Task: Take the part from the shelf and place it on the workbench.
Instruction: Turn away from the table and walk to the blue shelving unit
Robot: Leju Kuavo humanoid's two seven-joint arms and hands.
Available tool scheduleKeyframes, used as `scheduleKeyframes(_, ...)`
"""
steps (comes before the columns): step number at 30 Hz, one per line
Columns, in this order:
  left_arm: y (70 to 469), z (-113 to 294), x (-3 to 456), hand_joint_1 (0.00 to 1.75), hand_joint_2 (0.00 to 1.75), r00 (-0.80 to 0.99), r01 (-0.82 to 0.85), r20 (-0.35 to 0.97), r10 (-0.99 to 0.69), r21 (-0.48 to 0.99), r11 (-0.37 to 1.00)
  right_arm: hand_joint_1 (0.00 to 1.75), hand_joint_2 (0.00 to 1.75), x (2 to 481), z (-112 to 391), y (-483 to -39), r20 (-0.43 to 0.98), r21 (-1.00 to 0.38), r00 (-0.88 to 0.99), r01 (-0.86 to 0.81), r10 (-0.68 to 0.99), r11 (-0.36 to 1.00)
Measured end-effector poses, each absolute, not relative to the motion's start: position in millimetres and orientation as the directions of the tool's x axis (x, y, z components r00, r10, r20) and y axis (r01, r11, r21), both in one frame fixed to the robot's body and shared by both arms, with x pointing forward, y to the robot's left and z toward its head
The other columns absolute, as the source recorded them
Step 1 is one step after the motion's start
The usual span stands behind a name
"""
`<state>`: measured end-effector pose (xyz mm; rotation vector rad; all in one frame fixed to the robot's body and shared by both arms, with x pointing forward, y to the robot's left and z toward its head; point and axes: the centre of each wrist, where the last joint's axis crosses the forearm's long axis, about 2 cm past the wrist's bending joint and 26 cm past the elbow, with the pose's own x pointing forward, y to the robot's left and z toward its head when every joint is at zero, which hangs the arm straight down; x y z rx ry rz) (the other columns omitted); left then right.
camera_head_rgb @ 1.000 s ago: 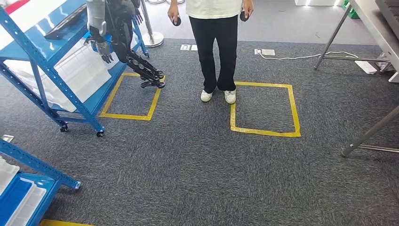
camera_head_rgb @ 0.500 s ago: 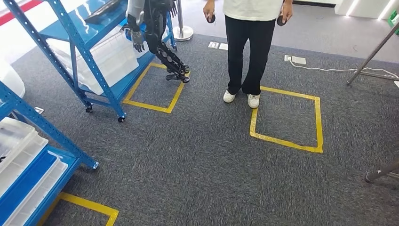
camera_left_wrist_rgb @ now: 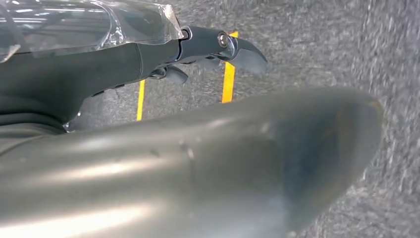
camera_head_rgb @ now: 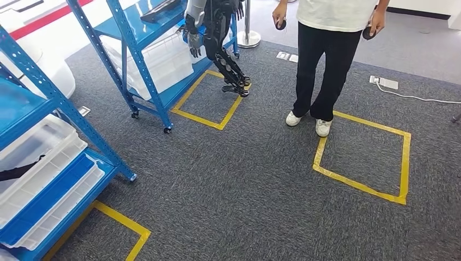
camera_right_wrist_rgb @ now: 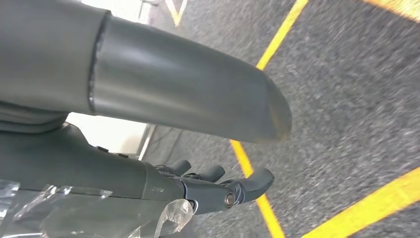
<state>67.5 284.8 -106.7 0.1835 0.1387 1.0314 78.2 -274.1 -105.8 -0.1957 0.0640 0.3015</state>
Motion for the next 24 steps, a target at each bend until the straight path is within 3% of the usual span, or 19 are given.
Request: scheduleKeyframes(24,281.7,-106.5,68.6,0.00,0.00,0.599,-0.775,-0.049,0.800,0.215,0.594,0.00,0.00,75.1,-106.4,-273.6,-0.115,-0.172,0.945,-0.323,0.307,0.931)
